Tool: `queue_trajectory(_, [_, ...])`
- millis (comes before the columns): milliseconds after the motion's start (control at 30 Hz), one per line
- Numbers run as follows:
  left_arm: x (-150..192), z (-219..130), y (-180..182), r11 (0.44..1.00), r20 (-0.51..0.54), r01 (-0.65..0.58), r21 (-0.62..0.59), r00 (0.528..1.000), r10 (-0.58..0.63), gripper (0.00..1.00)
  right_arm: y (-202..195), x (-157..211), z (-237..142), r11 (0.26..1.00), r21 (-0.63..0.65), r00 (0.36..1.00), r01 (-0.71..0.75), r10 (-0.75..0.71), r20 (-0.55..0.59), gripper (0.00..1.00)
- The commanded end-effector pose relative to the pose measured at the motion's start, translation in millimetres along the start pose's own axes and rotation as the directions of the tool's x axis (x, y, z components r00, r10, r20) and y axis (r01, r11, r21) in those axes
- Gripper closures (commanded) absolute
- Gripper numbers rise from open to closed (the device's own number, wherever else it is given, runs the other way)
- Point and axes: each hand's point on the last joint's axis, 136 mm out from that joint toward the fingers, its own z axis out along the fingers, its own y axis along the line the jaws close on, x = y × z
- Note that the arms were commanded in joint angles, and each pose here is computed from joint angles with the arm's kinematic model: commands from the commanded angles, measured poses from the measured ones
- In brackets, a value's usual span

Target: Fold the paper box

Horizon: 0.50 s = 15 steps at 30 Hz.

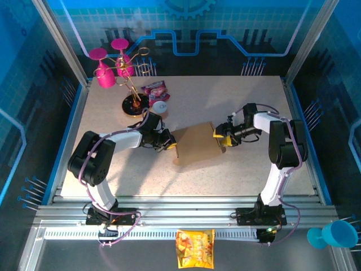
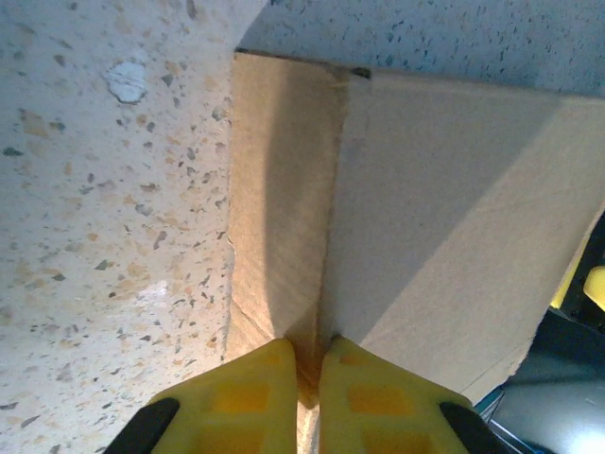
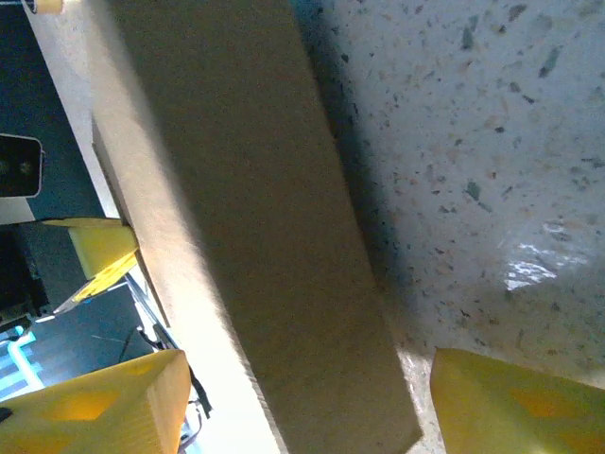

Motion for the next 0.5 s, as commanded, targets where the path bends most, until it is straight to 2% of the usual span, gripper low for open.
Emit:
queue_trajectory(0, [12,1,50,0.989,-0.043,0.044,-0.142,0.998,-0.05,0.91,-1,1,8,0.999,-0.013,0.999,0.029,-0.03,-0.036,0.31])
queue_trajectory(133, [12,1,54,0.989,-0.064,0.03,-0.146,0.997,-0.039,0.94,-1,0,12,0.999,-0.006,0.997,0.049,-0.049,-0.059,0.31])
queue_trajectory(333, [11,0,62,0.987,-0.074,0.013,-0.162,0.997,-0.026,0.95,41,5,21,0.978,-0.141,0.984,0.155,-0.165,-0.069,0.3])
queue_trajectory(467, [9,-1,62,0.986,-0.074,0.006,-0.168,0.997,-0.018,0.96,49,7,30,0.972,-0.175,0.979,0.155,-0.175,-0.106,0.3])
